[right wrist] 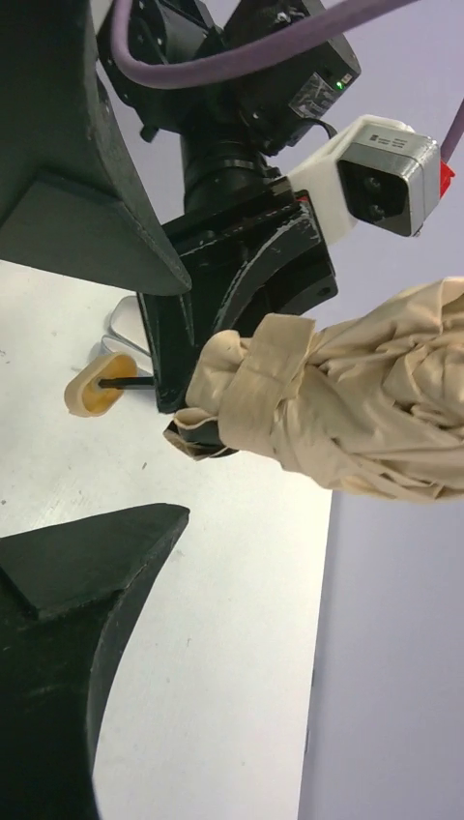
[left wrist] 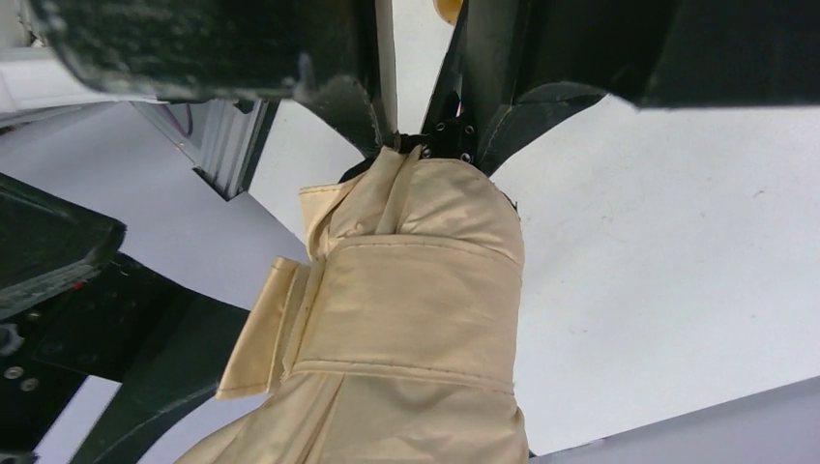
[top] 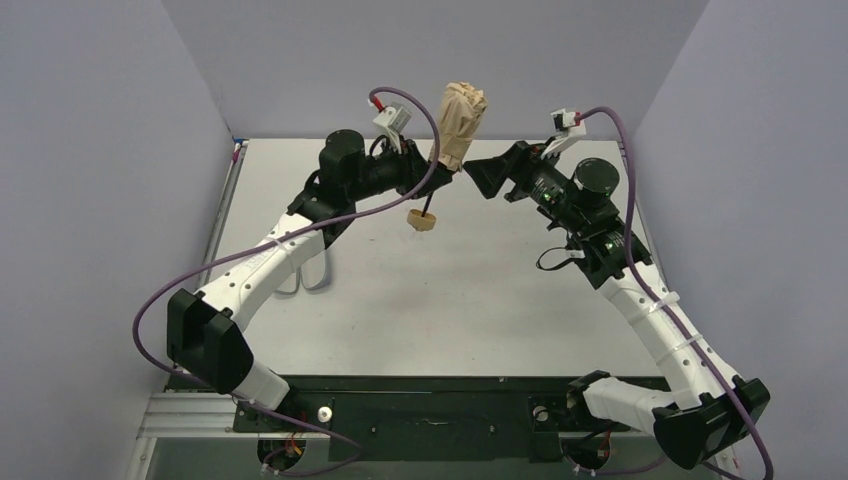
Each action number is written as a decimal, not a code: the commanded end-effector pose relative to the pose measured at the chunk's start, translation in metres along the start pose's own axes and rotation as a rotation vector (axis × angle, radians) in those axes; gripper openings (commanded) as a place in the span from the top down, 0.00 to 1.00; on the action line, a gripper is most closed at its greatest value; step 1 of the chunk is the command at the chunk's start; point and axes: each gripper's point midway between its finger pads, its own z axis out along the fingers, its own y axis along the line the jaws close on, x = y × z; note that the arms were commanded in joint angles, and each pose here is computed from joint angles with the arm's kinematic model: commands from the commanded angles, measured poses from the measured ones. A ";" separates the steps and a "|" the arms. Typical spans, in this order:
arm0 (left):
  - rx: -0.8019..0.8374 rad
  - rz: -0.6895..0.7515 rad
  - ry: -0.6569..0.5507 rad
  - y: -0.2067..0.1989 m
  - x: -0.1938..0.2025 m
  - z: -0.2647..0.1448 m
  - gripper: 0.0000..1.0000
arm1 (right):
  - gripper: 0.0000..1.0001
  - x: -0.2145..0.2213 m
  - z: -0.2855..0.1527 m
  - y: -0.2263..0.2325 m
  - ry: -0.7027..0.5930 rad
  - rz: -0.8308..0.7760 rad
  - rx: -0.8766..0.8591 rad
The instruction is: Open the umbrella
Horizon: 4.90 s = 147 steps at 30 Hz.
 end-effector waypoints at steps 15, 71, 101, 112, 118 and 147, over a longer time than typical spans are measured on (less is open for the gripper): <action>0.600 0.002 0.014 -0.130 -0.035 -0.028 0.96 | 0.25 -0.045 0.001 0.065 -0.043 0.055 -0.319; -0.109 0.451 0.501 0.016 0.135 -0.038 0.57 | 1.00 -0.124 -0.022 0.046 -0.282 -0.073 -0.068; -0.091 0.443 0.709 0.048 0.236 -0.093 0.57 | 1.00 -0.171 -0.033 0.049 -0.391 -0.076 -0.072; -0.086 0.432 0.676 0.041 0.225 -0.093 0.57 | 1.00 -0.156 -0.018 0.041 -0.340 -0.017 -0.109; -0.050 0.450 0.441 0.000 0.135 -0.063 0.38 | 1.00 -0.106 -0.003 0.036 -0.210 0.035 -0.153; 0.194 0.102 -0.022 -0.096 -0.032 -0.022 0.04 | 1.00 -0.040 -0.011 0.088 -0.048 0.020 -0.420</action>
